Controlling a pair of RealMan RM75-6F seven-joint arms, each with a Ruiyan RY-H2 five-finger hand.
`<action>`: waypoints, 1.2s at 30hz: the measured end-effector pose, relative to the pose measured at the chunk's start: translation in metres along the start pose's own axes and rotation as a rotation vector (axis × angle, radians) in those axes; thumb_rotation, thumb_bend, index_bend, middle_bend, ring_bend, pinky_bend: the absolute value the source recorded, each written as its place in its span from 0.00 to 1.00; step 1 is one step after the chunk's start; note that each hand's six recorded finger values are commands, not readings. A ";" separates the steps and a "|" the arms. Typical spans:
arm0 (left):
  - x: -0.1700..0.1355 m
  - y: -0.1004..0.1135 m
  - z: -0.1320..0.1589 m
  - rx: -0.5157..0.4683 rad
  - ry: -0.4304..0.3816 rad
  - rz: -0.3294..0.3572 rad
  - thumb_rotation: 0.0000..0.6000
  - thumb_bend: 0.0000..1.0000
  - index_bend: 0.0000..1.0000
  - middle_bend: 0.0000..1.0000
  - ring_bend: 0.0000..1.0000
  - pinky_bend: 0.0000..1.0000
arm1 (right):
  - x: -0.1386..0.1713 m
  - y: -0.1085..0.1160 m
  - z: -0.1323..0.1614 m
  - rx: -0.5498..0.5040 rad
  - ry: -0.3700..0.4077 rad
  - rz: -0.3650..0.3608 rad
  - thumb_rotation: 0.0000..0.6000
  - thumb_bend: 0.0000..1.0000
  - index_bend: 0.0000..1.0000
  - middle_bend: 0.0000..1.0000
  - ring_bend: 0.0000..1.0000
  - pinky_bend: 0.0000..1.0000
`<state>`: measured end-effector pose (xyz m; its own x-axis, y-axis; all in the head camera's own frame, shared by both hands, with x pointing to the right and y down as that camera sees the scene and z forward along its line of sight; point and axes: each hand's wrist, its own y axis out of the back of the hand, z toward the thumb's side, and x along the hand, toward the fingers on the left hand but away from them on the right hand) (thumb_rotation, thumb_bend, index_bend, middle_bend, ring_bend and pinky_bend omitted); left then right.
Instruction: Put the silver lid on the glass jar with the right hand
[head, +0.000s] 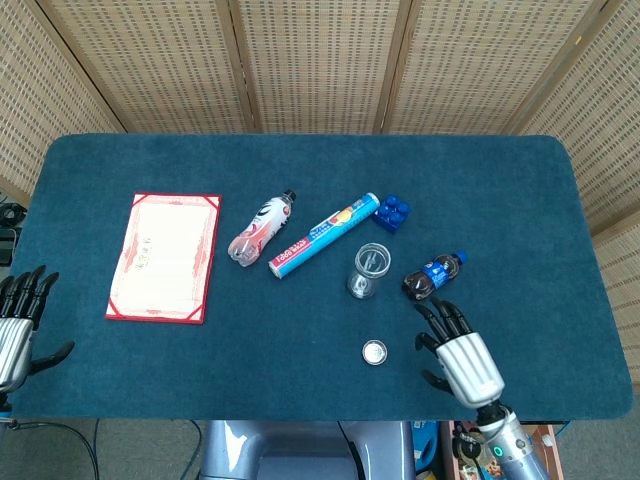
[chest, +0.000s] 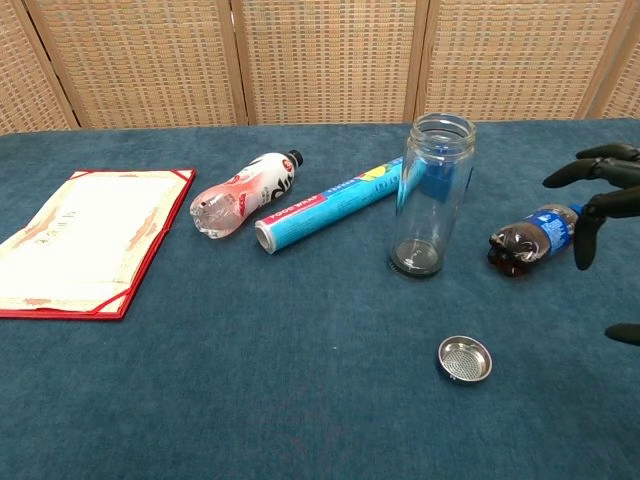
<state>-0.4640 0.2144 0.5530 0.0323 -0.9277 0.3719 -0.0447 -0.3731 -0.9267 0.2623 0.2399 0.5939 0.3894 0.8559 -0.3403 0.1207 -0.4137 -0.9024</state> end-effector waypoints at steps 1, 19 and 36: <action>0.000 -0.001 0.000 0.000 -0.001 -0.002 1.00 0.20 0.00 0.00 0.00 0.00 | -0.002 -0.002 0.001 -0.003 0.000 0.004 1.00 0.30 0.55 0.24 0.00 0.18; 0.002 -0.004 0.002 -0.001 -0.010 -0.014 1.00 0.20 0.00 0.00 0.00 0.00 | -0.038 -0.042 0.010 -0.038 -0.013 0.094 1.00 0.51 0.56 0.25 0.00 0.19; 0.002 -0.005 0.003 0.001 -0.012 -0.016 1.00 0.20 0.00 0.00 0.00 0.00 | -0.043 -0.072 0.032 -0.059 0.007 0.156 1.00 0.54 0.56 0.23 0.00 0.19</action>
<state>-0.4607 0.2141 0.5585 0.0455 -0.9214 0.3859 -0.0427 -0.3877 -0.9208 0.2081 0.2429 0.6648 0.4136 0.7777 -0.4733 0.1117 -0.5593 -0.8214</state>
